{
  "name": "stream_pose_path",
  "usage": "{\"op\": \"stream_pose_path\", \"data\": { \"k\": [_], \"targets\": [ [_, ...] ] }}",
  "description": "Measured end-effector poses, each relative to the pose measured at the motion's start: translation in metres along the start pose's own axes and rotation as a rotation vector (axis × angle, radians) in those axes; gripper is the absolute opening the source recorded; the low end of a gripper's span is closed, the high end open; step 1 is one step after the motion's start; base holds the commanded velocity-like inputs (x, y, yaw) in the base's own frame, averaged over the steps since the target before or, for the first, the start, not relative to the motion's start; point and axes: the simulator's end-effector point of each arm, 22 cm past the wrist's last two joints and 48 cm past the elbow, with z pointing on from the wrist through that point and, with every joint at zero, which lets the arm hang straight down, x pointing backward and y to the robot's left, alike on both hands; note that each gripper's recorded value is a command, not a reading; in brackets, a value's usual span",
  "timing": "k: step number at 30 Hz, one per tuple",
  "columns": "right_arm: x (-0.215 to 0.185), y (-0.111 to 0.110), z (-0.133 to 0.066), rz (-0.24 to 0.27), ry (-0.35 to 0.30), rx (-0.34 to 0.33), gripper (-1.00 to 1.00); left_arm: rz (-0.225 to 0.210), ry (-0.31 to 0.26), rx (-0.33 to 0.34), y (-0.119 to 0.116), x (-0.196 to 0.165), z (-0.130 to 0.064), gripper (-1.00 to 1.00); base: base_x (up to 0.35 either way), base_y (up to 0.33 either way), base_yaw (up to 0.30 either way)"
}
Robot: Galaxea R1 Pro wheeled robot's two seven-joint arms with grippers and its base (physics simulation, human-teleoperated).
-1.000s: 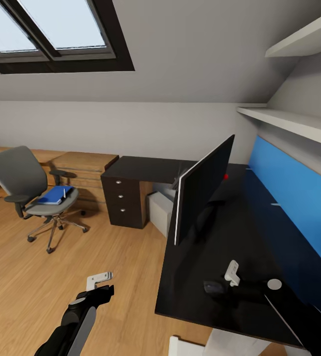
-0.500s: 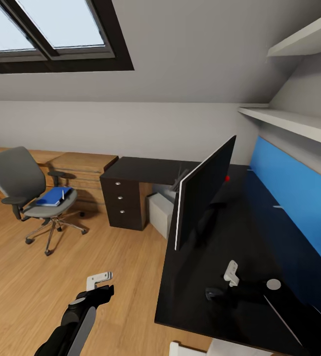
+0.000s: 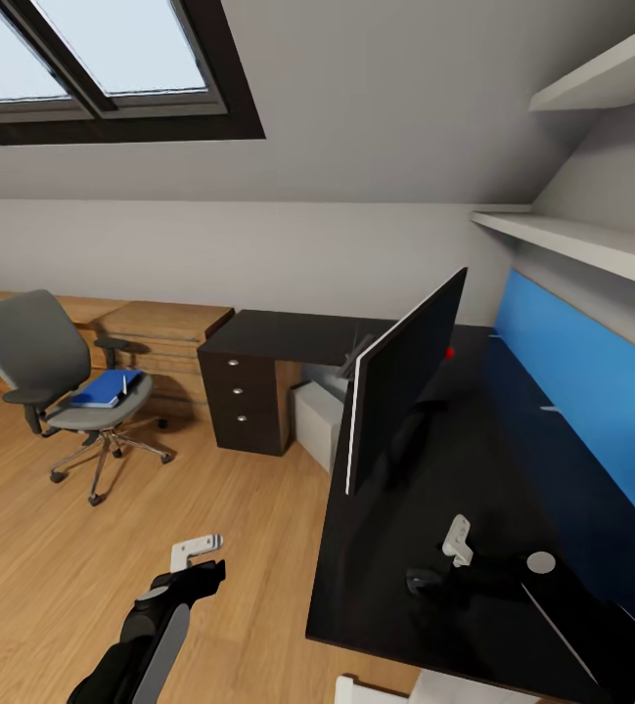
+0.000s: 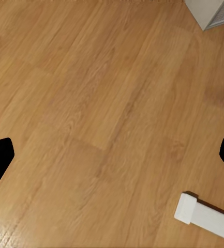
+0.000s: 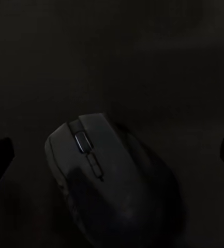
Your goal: In the bedroom, organize the workspace by keeping the computer under the desk, ensuring the monitor is on the desk, placing the keyboard on the desk next to the monitor, placing the mouse on the desk next to the keyboard, moving the folder from the swivel chair onto the desk next to the mouse, stacking the notebook on top of the folder with the pen on top of the notebook, and positioning the swivel chair next to the desk.
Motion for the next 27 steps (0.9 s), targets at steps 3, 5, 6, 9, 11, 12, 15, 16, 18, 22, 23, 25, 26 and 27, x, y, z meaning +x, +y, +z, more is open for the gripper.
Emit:
{"op": "stream_pose_path", "data": {
  "k": [3,5,6,9,11,12,15,16,18,22,23,25,26,27],
  "targets": [
    [0.0025,-0.0003,0.0032,0.001,-0.001,0.001,1.0,-0.001,-0.006,0.001,-0.0003,-0.0001,0.0024,1.0,0.0,0.0,0.0],
    [0.0042,-0.0006,0.0054,0.001,-0.002,0.001,1.0,-0.002,-0.008,0.001,-0.0003,0.0008,0.0043,1.0,0.0,0.0,0.0],
    [0.0052,-0.0008,0.0064,0.001,-0.002,0.002,1.0,-0.002,-0.008,0.001,-0.0002,0.0015,0.0054,1.0,0.0,0.0,0.0],
    [0.0062,-0.0012,0.0073,0.002,-0.002,0.003,1.0,-0.002,-0.009,-0.001,0.0003,0.002,0.0064,1.0,0.0,0.0,0.0],
    [0.006,-0.0011,0.0074,0.003,-0.003,0.002,1.0,-0.003,-0.009,-0.002,0.0005,0.0019,0.0064,1.0,0.0,0.0,0.0],
    [0.0059,-0.001,0.0075,0.003,-0.003,0.002,1.0,-0.003,-0.009,-0.002,0.0007,0.0018,0.0063,1.0,0.0,0.0,0.0],
    [0.0058,-0.0009,0.0076,0.004,-0.003,0.002,1.0,-0.002,-0.009,-0.004,0.0008,0.0018,0.0063,1.0,0.0,0.0,0.0],
    [0.0059,-0.0009,0.0076,0.004,-0.003,0.002,1.0,-0.002,-0.009,-0.004,0.0008,0.0018,0.0063,1.0,0.0,0.0,0.0],
    [0.0059,-0.0009,0.0076,0.003,-0.002,0.002,1.0,-0.002,-0.009,-0.004,0.0008,0.0018,0.0062,1.0,0.0,0.0,0.0],
    [0.006,-0.0005,0.0079,0.003,-0.002,0.002,1.0,-0.001,-0.01,-0.002,-0.0004,0.0019,0.0061,1.0,0.0,0.0,0.0],
    [0.006,-0.0002,0.0081,0.004,-0.001,0.001,1.0,-0.001,-0.01,-0.001,-0.001,0.0019,0.006,1.0,0.0,0.0,0.0],
    [0.006,-0.0001,0.0082,0.004,-0.001,0.001,1.0,0.0,-0.01,-0.001,-0.0013,0.0019,0.006,1.0,0.0,0.0,0.0],
    [0.0061,0.0,0.0082,0.004,0.0,0.001,1.0,0.0,-0.01,-0.001,-0.0013,0.002,0.006,1.0,0.0,0.0,0.0],
    [0.0063,0.0001,0.0083,0.004,0.0,0.0,1.0,0.0,-0.01,-0.001,-0.0014,0.0021,0.006,1.0,0.0,0.0,0.0]
  ]
}}
